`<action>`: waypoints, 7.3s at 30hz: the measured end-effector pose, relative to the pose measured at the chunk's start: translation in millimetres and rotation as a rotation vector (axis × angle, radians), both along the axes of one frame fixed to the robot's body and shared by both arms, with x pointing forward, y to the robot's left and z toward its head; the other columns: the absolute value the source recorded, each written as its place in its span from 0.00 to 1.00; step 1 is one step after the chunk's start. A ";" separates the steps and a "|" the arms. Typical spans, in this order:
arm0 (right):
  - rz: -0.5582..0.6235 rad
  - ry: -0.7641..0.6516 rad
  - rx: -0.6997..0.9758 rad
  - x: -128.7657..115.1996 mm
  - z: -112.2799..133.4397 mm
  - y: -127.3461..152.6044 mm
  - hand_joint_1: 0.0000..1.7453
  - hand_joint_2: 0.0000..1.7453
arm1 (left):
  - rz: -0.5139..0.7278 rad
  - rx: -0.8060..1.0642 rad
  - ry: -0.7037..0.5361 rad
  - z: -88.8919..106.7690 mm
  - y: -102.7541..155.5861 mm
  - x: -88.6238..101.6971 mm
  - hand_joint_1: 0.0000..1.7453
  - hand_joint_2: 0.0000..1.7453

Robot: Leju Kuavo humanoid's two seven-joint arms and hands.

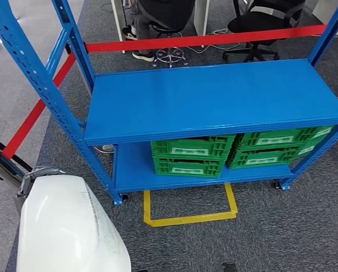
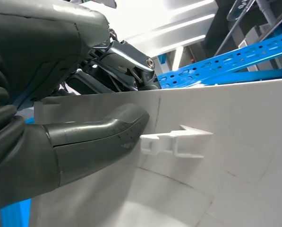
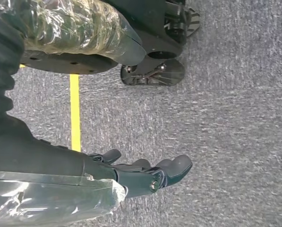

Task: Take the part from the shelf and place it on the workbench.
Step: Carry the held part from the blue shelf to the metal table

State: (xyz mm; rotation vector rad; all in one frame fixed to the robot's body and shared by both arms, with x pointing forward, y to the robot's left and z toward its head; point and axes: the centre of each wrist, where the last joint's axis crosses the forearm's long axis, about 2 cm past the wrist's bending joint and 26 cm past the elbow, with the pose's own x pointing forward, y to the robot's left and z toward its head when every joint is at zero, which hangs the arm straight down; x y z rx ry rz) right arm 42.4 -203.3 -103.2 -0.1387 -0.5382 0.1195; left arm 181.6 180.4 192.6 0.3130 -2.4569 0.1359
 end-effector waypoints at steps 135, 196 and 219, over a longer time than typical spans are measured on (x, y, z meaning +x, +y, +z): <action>-0.036 0.088 0.033 -2.2 -0.3 1.0 0.00 1.00 | 0.036 0.082 0.104 -15.1 4.9 -24.3 1.00 1.00; -0.011 0.045 0.116 -10.3 -2.0 -1.9 0.00 1.00 | 0.031 -0.029 0.064 -13.8 5.7 -19.7 1.00 1.00; 0.003 0.045 0.087 -6.8 -0.7 3.2 0.00 1.00 | 0.107 -0.048 0.094 -22.5 21.5 -26.9 1.00 1.00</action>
